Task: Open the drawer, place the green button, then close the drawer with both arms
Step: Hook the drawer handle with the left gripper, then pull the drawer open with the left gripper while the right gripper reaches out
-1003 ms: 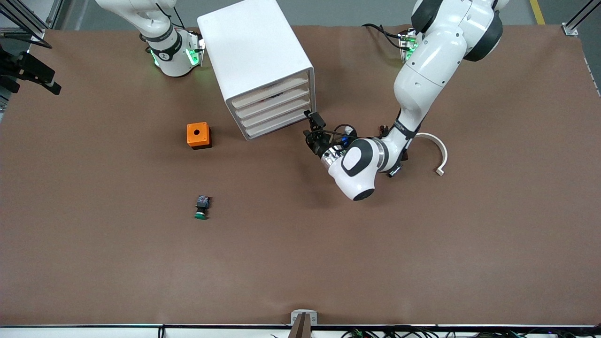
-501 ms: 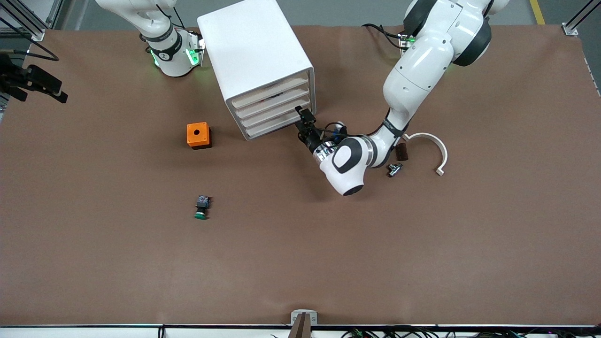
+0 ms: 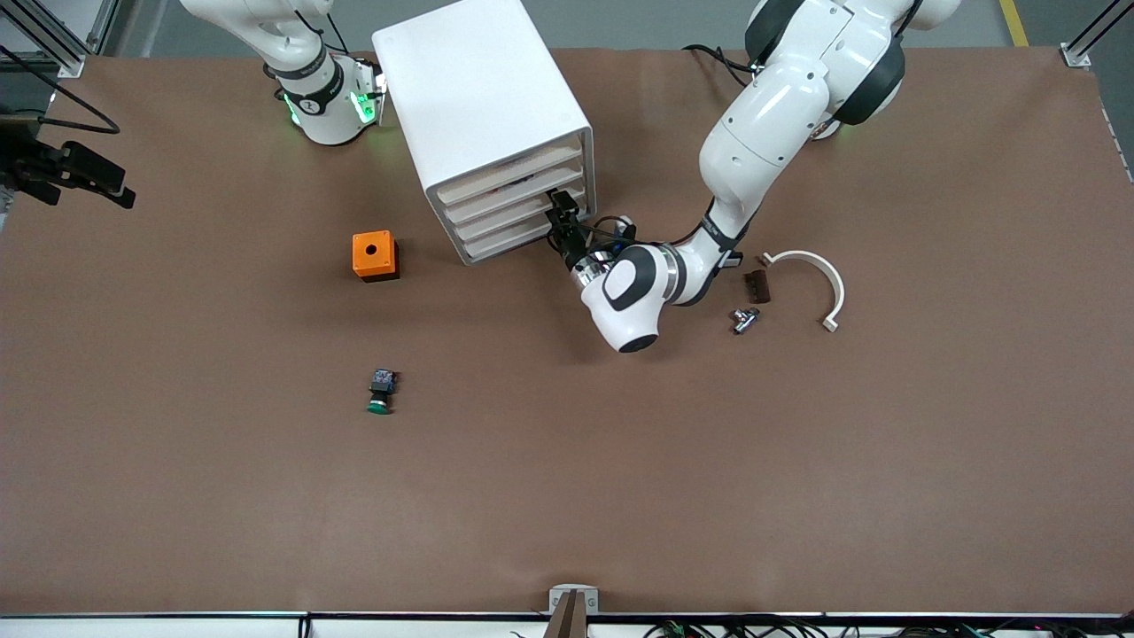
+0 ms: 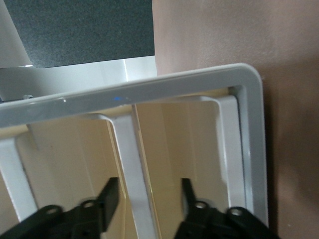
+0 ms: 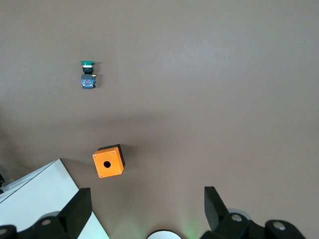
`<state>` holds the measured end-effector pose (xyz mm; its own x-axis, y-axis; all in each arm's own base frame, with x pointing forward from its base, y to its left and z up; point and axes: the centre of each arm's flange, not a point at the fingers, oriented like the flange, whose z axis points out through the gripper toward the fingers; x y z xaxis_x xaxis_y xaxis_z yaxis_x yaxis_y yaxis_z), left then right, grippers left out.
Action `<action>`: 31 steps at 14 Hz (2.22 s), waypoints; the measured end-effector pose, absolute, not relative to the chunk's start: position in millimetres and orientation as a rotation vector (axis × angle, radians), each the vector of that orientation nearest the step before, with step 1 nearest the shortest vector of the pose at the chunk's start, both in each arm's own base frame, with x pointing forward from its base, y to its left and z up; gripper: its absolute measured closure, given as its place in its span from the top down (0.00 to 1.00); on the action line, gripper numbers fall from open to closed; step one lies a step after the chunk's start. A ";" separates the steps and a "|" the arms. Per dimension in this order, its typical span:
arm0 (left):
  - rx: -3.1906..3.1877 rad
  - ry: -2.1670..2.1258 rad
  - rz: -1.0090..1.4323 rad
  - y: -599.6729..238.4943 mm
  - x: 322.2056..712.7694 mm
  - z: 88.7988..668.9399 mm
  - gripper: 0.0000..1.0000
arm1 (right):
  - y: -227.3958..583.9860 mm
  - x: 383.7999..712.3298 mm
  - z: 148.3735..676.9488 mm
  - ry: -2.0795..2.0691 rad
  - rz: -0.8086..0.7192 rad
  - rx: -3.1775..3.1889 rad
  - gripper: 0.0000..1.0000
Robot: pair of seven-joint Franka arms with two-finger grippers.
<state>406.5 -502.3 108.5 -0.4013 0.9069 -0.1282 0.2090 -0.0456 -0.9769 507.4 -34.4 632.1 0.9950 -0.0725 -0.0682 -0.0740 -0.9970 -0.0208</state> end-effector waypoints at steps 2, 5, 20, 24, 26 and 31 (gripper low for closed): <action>-1.191 -1.632 1.489 -503.5 405.4 108.7 0.32 | -34.3 513.0 622.3 0.115 0.135 -3.114 1.00; -1.166 -1.642 1.475 -503.5 406.4 109.4 0.16 | -34.2 526.6 598.2 0.116 0.203 -3.113 1.00; -1.039 -1.801 1.554 -440.5 485.8 113.1 0.13 | -46.4 572.8 547.0 0.152 0.314 -3.116 1.00; -1.007 -1.874 1.591 -412.3 517.9 116.1 0.14 | -46.8 576.6 544.7 0.155 0.296 -3.118 1.00; -1.003 -1.891 1.596 -407.8 523.9 116.3 0.15 | -47.9 580.2 539.1 0.159 0.295 -3.116 1.00; -1.122 -1.893 1.652 -407.7 529.1 117.2 0.30 | -43.3 597.0 510.7 0.160 0.245 -3.090 1.00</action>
<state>529.1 -407.7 117.2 -0.6048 0.7682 -0.2101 0.3122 -0.0140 -0.9499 597.0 -43.3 510.7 0.9822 -0.0997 -0.1590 -0.1056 -0.9940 -0.0293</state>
